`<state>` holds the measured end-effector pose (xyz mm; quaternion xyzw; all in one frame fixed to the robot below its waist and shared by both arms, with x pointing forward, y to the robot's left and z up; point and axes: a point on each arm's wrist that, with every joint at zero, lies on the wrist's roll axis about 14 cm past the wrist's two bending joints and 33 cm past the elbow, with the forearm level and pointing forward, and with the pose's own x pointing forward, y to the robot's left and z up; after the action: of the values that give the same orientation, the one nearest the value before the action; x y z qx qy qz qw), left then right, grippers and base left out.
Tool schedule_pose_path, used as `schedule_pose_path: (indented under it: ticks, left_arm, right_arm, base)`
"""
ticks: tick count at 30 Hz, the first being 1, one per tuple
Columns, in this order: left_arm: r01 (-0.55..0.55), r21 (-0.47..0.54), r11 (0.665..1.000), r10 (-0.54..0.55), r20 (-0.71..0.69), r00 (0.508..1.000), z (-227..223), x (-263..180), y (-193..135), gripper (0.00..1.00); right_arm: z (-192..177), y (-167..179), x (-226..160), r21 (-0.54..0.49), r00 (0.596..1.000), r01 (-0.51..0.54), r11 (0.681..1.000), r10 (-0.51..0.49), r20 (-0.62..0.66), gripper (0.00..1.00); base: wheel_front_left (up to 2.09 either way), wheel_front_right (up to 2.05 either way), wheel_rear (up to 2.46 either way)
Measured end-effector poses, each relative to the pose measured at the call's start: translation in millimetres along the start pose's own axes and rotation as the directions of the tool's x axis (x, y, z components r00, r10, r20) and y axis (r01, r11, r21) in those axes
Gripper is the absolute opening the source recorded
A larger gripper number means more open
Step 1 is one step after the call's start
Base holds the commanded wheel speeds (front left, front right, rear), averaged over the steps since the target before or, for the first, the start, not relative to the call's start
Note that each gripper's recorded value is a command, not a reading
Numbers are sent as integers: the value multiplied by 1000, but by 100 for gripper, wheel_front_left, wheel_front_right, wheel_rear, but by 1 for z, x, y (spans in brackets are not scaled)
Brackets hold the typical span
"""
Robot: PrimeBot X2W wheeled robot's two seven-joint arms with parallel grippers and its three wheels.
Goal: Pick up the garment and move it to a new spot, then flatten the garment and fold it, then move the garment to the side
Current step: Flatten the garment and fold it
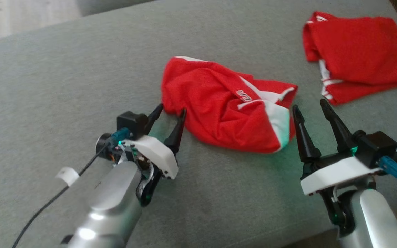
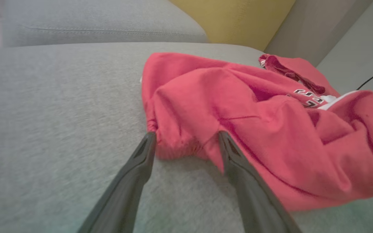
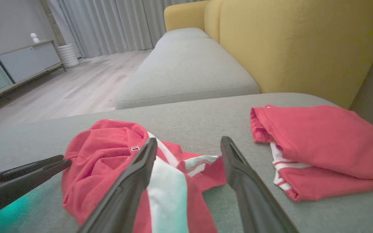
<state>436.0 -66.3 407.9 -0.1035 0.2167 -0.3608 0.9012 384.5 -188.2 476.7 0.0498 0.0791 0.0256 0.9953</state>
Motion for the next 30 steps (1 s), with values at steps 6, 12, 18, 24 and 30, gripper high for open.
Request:
schedule_pose_path:
  ticks: [6,12,18,24,30]
  left_arm:
    - [43,-17,999,-43,-24,999,-3,25,-10,100]
    - [-102,15,995,103,-80,991,-7,32,14,100]
    - [-105,-12,994,103,-114,988,-11,29,13,0]
    - [-132,-63,989,134,22,991,14,22,18,0]
    - [-207,-141,968,239,272,932,70,-17,38,0]
  right_arm:
    - [-10,-19,-9,3,998,64,998,-64,-22,100]
    - [-9,-23,-14,9,996,82,997,-82,-19,100]
    - [-7,-19,-13,18,997,72,997,-72,-12,100]
    - [-2,-13,-7,24,999,49,999,-49,5,100]
    - [11,6,5,27,999,-13,1000,12,45,100]
  base:
    - [0,0,0]
    - [0,0,0]
    - [0,0,0]
    - [0,0,0]
    - [0,0,0]
